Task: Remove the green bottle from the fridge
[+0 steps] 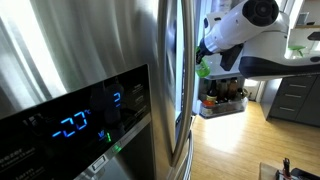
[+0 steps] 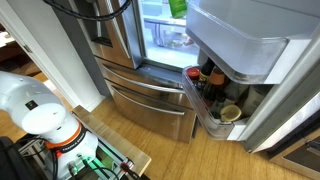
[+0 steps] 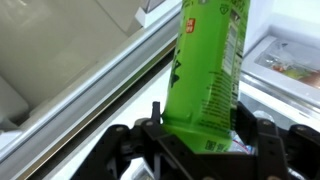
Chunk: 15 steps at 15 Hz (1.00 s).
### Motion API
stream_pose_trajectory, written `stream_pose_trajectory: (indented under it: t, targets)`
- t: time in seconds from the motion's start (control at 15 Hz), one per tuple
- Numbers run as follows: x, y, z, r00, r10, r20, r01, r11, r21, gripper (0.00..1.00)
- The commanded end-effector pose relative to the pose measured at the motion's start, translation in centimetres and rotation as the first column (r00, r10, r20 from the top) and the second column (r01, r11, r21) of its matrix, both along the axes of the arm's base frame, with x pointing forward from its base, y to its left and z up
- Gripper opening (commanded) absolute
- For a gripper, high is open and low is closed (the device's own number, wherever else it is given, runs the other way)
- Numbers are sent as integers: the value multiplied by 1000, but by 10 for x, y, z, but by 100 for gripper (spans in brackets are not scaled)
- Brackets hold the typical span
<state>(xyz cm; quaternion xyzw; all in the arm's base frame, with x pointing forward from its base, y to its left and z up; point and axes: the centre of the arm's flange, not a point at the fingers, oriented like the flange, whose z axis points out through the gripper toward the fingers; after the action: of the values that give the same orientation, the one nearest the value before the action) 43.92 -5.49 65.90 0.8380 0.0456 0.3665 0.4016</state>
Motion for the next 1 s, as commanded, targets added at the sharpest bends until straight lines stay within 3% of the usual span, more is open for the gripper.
stream_pose_trajectory:
  t: [0.0, 0.33, 0.4, 0.53, 0.93]
  targets:
    - [26, -27, -12, 994, 19, 108, -37, 985, 166, 44]
    - [55, -55, -38, 980, 23, 198, -103, 908, 405, 44]
    - [36, -47, -32, 985, 24, 172, -79, 944, 322, 69]
    - [46, -53, -41, 983, 19, 180, -85, 927, 364, 69]
    - [50, -51, -41, 982, 14, 187, -85, 922, 378, 69]
